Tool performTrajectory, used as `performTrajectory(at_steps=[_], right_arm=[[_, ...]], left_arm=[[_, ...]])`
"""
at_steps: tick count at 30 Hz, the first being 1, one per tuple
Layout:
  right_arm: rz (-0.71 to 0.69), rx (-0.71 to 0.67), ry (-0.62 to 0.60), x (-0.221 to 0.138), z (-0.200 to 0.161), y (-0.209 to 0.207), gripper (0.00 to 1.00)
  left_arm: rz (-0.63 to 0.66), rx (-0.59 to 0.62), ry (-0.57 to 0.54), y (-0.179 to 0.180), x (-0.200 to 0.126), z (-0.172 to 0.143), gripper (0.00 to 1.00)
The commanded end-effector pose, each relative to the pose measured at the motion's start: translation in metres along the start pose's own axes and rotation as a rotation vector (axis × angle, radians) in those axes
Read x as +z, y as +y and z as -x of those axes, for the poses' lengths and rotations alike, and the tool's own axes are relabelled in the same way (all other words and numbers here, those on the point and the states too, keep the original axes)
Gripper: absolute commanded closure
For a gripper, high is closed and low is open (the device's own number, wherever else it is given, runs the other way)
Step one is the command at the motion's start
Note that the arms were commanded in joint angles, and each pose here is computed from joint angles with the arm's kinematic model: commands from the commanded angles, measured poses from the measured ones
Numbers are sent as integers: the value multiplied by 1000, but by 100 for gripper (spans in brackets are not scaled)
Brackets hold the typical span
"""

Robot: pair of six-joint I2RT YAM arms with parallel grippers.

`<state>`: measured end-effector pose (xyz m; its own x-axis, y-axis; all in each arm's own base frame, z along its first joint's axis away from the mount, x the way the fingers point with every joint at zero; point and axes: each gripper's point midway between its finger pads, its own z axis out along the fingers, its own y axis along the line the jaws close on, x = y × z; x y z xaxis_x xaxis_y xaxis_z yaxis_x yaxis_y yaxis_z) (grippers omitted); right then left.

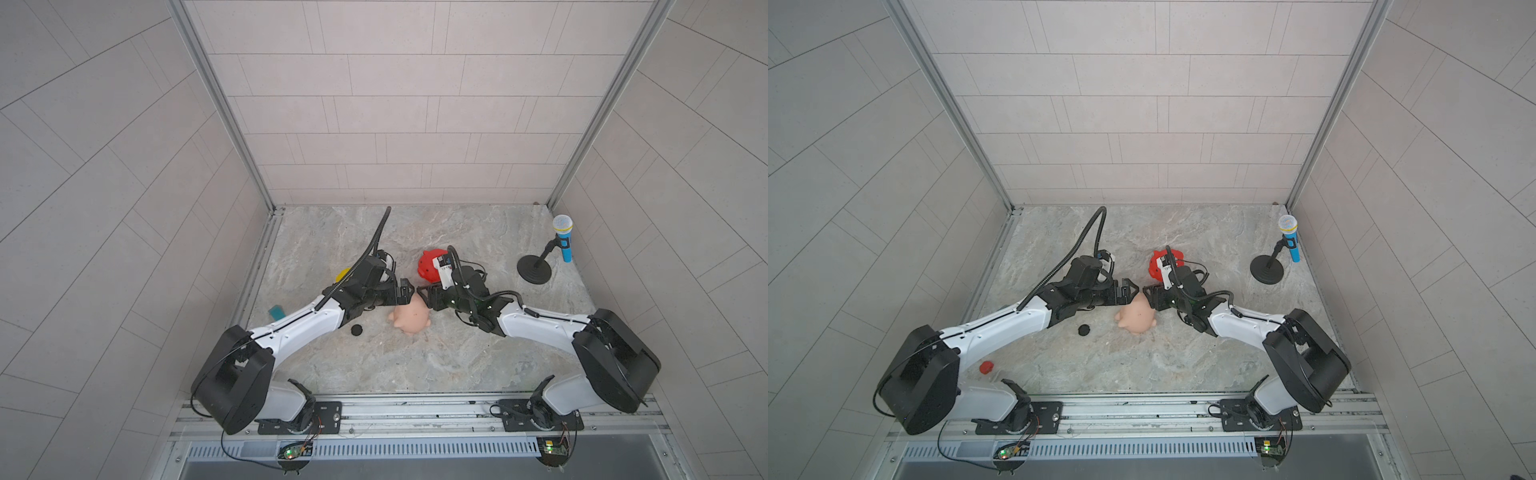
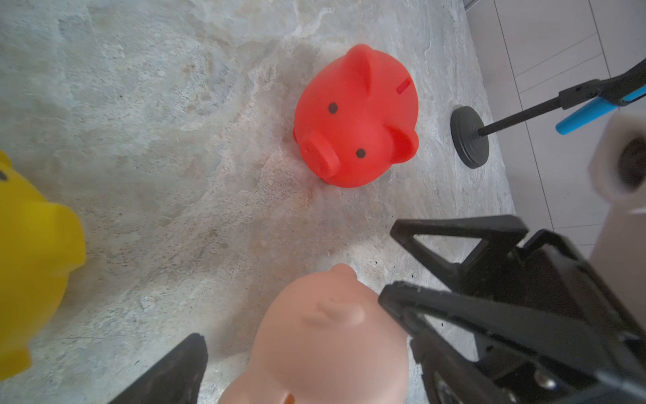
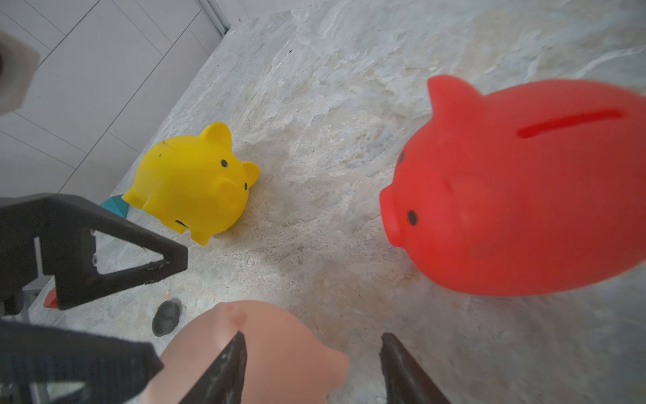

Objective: Open piggy banks
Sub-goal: Adjust the piggy bank at the center of the board.

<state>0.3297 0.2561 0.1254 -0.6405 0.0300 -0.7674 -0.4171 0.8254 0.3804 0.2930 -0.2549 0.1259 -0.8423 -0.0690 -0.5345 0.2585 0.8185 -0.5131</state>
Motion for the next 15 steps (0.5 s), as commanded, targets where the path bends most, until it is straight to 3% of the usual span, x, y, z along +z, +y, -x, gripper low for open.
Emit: performTrajectory(at_steps=[1,8,15], right_arm=[[-83,-48,-15,-15,12,-13,36],[-126,-86,4,-34,6,-23,34],[-136,-79,38,-46,-14,-30,35]], left_arm=[[13,63,4,-10,-3,-1,0],[31,113,40,-14,9,-11,0],[69,148,29,-12,15,0,0]])
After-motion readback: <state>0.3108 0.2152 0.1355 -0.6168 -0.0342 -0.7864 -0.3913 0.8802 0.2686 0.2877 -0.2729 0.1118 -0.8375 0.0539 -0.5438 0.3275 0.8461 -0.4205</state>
